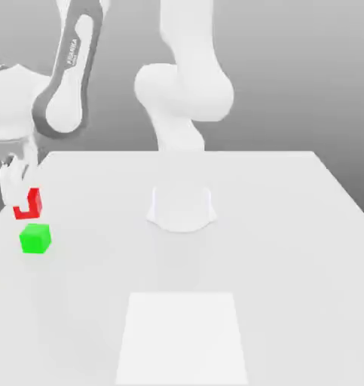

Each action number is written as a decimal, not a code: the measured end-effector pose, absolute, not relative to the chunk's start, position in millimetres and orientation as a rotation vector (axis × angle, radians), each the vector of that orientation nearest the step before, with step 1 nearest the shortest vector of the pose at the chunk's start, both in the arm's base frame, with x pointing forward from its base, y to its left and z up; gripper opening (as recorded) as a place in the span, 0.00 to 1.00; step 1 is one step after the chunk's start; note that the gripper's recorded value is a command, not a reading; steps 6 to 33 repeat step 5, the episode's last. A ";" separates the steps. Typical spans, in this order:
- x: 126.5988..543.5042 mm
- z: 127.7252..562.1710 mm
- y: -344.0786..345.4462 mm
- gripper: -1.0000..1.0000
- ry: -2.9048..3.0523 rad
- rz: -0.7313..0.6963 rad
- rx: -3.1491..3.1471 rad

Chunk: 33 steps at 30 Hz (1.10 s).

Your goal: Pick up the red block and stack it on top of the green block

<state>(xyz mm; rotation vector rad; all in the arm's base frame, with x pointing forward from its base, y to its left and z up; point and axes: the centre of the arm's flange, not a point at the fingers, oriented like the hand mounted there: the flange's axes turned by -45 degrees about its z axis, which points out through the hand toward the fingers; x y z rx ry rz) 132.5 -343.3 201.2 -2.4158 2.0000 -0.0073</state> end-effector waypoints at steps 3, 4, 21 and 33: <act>130.0 184.9 -342.4 1.00 2.007 -0.003 -2.414; 130.0 184.9 -342.4 1.00 2.007 -0.003 -2.414; 130.0 184.9 -342.4 1.00 2.007 -0.003 -2.414; 130.0 184.9 -342.4 1.00 2.007 -0.003 -2.414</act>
